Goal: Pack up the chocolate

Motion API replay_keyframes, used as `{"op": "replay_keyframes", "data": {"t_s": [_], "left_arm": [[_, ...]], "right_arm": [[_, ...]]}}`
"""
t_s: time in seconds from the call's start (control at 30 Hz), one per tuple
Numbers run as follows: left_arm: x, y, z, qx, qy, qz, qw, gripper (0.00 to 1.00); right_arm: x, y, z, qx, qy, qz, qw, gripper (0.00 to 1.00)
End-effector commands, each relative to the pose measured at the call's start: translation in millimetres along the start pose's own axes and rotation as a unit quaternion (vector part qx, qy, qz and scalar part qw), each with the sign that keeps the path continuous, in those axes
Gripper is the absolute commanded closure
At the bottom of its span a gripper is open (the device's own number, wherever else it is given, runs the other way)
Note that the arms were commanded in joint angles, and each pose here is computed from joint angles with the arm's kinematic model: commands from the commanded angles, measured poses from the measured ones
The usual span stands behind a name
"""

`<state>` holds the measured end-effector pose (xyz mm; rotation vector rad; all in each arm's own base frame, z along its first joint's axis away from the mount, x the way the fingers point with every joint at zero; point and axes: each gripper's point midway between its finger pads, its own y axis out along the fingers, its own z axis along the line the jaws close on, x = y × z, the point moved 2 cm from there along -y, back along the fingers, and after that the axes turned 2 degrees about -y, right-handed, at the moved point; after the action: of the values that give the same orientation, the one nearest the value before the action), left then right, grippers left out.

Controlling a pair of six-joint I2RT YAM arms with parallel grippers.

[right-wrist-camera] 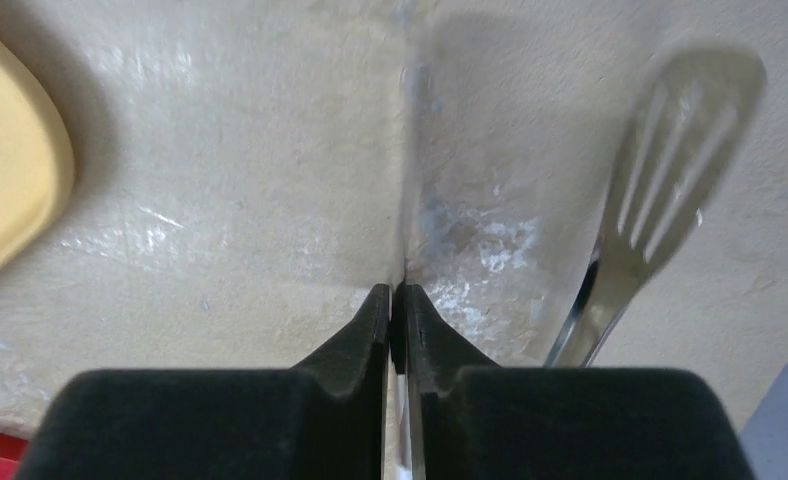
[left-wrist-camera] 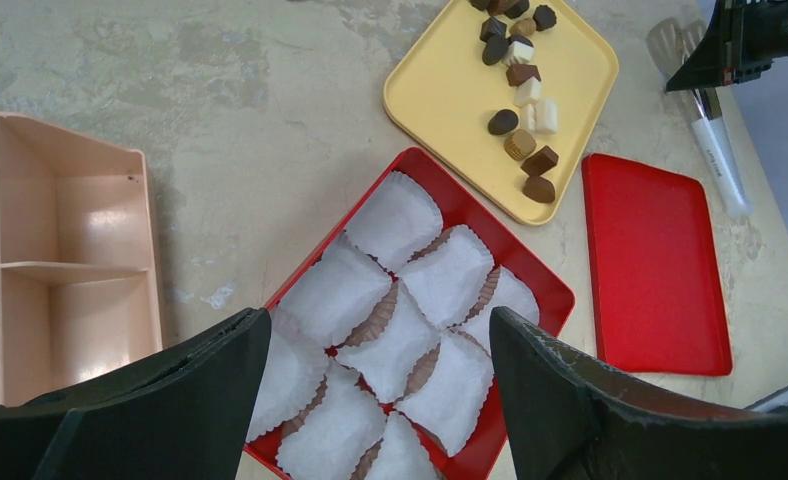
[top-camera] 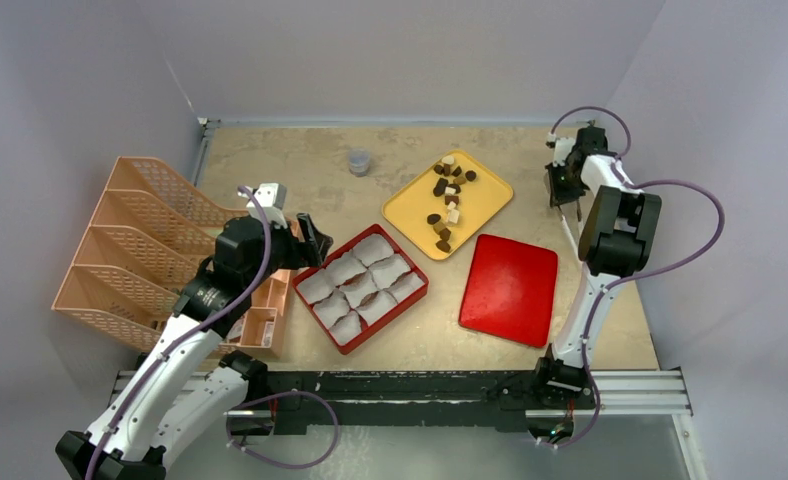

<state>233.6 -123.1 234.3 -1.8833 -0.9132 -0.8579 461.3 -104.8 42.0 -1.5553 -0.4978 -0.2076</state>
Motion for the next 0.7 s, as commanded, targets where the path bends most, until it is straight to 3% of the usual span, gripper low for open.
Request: {"op": "replay_keyframes", "data": {"t_s": [0.0,0.13,0.43,0.57,0.67], "left_arm": [[5,2,-2,-0.008,0.005,-0.011,1.000,0.21],[5,-2,-7,-0.022,0.001,-0.013,1.000,0.21],[8,-5,-5,-0.017,0.003,-0.023,1.000,0.21],[9,-4,-6,-0.017,0.001,-0.022,1.000,0.21],[8,-3,-6,-0.016,-0.005,-0.019,1.000,0.21]], "right_arm": [[50,-16,-7,-0.011,0.024,-0.077,0.997,0.94],[68,-11,-5,-0.002,0.062,-0.093,0.994,1.00],[85,-1,8,0.004,0.083,-0.106,0.991,0.97],[97,-4,0,-0.019,0.115,-0.111,0.987,0.83],[100,-18,-3,-0.034,0.123,-0.111,0.986,0.64]]}}
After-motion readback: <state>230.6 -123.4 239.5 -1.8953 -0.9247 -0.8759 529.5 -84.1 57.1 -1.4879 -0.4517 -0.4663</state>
